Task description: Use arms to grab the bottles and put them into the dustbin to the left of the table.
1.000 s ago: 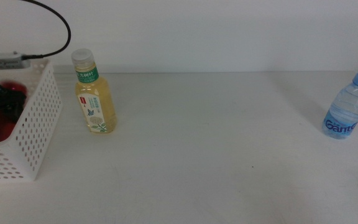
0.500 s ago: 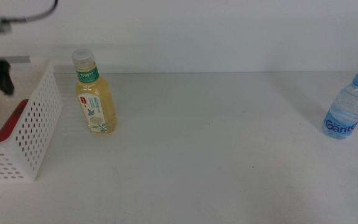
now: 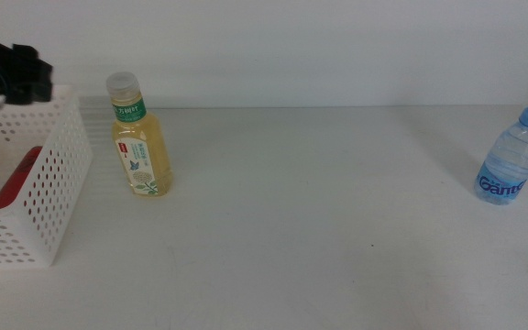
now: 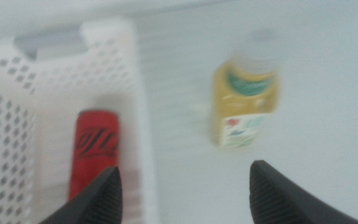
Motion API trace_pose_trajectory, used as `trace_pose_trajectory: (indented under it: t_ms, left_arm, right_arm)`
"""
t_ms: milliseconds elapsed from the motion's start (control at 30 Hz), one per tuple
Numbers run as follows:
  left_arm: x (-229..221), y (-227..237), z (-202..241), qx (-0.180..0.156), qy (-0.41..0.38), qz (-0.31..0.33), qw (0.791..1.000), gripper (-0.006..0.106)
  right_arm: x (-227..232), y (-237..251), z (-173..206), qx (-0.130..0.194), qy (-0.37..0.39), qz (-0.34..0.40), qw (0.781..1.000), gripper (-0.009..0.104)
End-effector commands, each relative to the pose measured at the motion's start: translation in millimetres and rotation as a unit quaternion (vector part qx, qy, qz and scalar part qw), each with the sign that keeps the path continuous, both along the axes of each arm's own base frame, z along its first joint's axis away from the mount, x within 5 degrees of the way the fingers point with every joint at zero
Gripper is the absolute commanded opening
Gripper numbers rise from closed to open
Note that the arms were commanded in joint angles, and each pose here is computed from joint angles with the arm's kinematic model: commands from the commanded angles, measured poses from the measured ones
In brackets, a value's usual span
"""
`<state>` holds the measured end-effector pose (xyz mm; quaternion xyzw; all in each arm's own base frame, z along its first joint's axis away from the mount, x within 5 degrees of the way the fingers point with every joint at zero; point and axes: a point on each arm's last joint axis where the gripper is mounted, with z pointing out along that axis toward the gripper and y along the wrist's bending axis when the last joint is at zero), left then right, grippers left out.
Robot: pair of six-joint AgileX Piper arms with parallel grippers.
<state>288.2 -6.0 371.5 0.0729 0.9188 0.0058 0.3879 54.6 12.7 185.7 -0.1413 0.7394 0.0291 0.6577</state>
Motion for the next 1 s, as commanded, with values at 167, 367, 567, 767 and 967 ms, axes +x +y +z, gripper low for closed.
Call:
trace_pose_trajectory:
  t_ms: [167, 367, 567, 767, 967]
  left_arm:
    - [-45.1, -29.1, 2.6, -0.043, -0.149, -0.028, 0.987, 0.062]
    - [-63.4, -36.2, -32.0, -0.054, -0.187, -0.045, 0.980, 0.062]
    - [-74.8, -35.3, -70.6, -0.061, -0.186, -0.041, 0.980, 0.066]
    - [-80.9, -32.6, -98.2, -0.078, -0.214, -0.024, 0.973, 0.091]
    - [-86.8, -35.0, -112.3, -0.086, -0.246, -0.027, 0.965, 0.090]
  right_arm:
    - [-1.5, -0.5, 11.4, 0.000, -0.058, 0.000, 0.998, 0.076]
    - [-1.5, -0.5, 11.4, 0.000, -0.058, 0.000, 0.998, 0.076]
    - [-1.5, -0.5, 11.4, 0.000, -0.058, 0.000, 0.998, 0.076]
    - [-1.5, -0.5, 11.4, 0.000, -0.058, 0.000, 0.998, 0.076]
    - [-1.5, -0.5, 11.4, 0.000, -0.058, 0.000, 0.998, 0.076]
